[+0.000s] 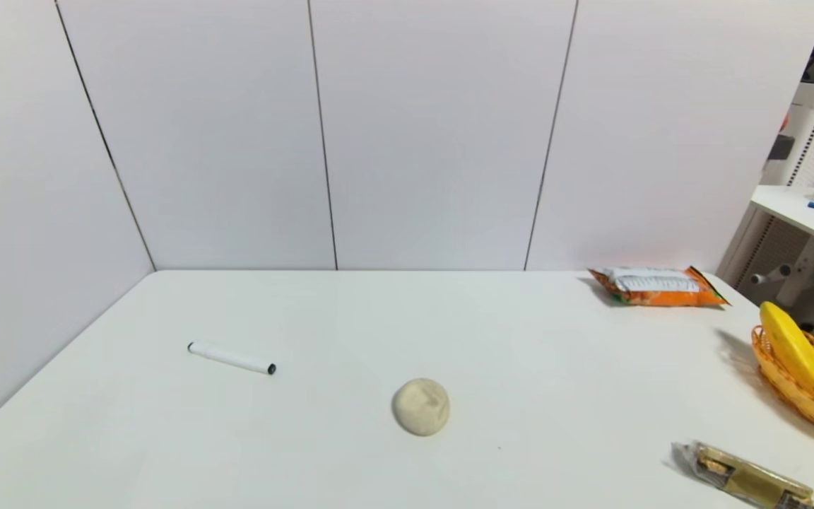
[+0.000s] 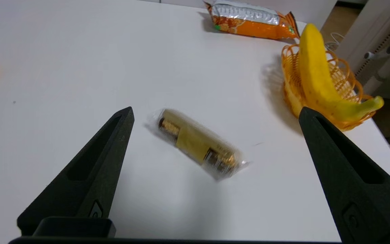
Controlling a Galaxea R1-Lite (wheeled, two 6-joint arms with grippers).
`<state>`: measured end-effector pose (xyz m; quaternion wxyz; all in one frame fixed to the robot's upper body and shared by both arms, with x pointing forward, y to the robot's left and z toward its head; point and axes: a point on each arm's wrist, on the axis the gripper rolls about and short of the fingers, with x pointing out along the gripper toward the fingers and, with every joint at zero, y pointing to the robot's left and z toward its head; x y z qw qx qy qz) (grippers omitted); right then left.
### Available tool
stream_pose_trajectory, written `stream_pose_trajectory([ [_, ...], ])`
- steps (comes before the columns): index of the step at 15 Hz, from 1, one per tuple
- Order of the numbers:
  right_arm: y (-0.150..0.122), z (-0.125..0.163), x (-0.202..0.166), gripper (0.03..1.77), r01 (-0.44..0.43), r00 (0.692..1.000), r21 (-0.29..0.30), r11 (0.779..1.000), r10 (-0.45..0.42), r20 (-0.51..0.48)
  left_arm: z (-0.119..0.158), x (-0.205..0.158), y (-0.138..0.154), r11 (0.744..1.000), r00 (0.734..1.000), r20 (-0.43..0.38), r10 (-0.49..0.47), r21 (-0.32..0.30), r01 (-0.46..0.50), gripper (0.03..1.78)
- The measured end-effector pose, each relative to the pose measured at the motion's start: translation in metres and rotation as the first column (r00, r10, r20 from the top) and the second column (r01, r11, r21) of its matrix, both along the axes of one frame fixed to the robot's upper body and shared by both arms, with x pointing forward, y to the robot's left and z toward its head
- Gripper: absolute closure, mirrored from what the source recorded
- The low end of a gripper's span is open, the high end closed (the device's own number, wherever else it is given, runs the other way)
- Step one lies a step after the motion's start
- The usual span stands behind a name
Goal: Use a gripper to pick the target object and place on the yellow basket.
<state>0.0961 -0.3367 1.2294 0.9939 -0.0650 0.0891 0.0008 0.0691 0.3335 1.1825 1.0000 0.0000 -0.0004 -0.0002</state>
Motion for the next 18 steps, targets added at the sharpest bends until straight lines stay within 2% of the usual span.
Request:
stream_pose_trajectory([
  [3, 0.001, -0.031, -0.020, 0.11, -0.025, 0.994, 0.018, 1.000, 0.023, 0.109, 0.000, 0.000, 0.000, 1.000, 1.000, 0.000, 0.000, 0.000, 0.000, 0.12],
  [8, 0.000, -0.046, -0.026, 0.11, 0.008, 0.985, 0.147, 0.989, -0.033, 0.169, 0.000, 0.000, 0.000, 1.000, 1.000, 0.000, 0.000, 0.000, 0.000, 0.12],
  [15, 0.000, -0.047, -0.027, 0.11, 0.002, 0.984, 0.111, 0.994, -0.021, 0.177, 0.000, 0.000, 0.000, 1.000, 1.000, 0.000, 0.000, 0.000, 0.000, 0.12],
  [18, 0.000, -0.047, -0.027, 0.11, 0.004, 0.984, 0.116, 0.993, -0.025, 0.176, 0.000, 0.000, 0.000, 1.000, 1.000, 0.000, 0.000, 0.000, 0.000, 0.12],
])
